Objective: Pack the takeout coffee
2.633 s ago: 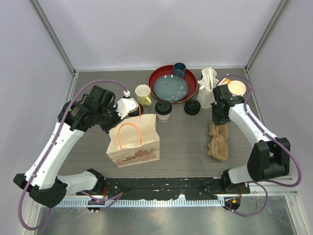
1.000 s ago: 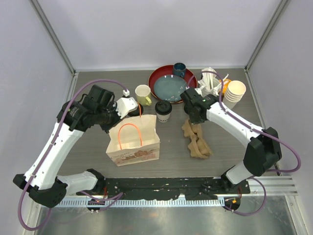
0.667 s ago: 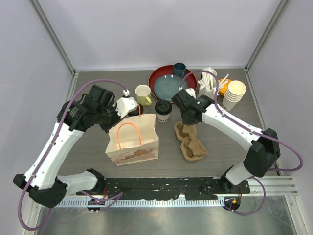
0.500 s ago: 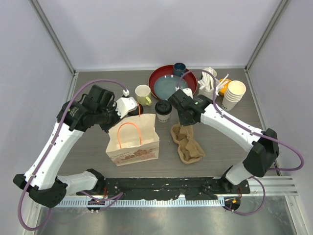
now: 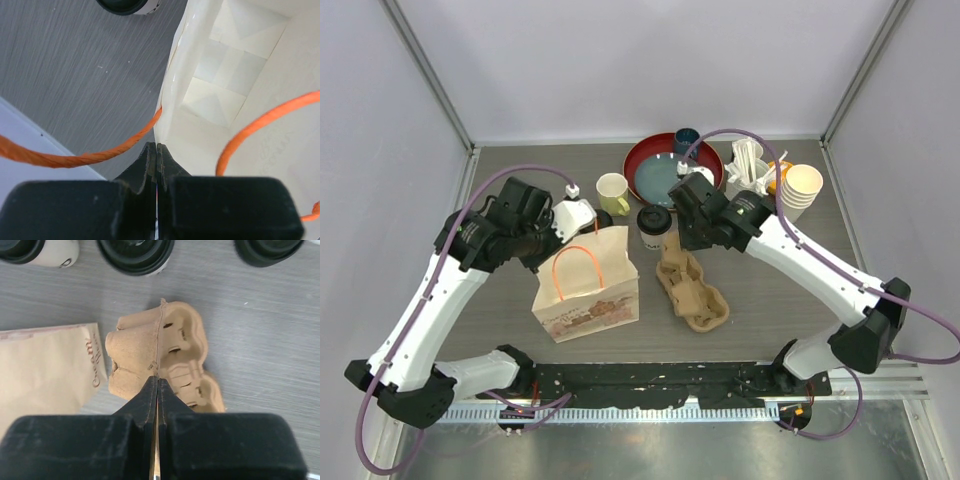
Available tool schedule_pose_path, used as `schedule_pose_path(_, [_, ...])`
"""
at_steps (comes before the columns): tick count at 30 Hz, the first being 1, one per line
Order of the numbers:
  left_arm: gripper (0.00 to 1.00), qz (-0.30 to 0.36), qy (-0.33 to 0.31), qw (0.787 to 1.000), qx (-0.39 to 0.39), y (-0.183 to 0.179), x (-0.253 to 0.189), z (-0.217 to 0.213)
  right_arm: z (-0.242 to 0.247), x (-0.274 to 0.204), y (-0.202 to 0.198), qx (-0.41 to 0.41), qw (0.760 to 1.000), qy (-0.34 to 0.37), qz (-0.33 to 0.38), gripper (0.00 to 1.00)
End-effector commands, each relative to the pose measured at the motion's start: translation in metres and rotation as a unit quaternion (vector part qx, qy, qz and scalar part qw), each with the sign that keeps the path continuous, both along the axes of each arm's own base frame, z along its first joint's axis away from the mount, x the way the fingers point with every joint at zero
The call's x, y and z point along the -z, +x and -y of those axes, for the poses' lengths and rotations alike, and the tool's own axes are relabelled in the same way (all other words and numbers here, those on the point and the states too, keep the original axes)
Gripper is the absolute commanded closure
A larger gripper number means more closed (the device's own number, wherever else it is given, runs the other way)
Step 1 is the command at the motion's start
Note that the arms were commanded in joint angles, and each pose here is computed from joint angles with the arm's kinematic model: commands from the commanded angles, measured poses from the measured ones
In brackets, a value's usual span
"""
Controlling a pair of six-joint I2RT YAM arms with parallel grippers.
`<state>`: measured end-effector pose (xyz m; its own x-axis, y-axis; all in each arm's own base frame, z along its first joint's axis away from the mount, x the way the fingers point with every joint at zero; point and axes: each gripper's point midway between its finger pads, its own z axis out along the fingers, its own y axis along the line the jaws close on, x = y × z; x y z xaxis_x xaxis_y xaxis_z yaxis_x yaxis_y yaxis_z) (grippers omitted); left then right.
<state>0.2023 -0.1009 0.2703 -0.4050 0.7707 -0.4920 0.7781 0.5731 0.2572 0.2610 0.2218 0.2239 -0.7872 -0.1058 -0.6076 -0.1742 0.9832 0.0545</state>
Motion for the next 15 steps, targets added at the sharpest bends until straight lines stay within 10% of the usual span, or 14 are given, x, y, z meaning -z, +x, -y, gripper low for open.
schedule_pose_path(1, [1.0, -0.021, 0.033, 0.998, -0.039, -0.018, 0.007, -0.028, -0.033, -0.004, -0.023, -0.038, 0.991, 0.126, -0.016, 0.99])
schedule_pose_path(15, [1.0, -0.013, 0.032, 0.996, -0.088, -0.019, 0.01, -0.047, -0.075, 0.028, -0.04, -0.094, 0.967, 0.23, -0.051, 0.99])
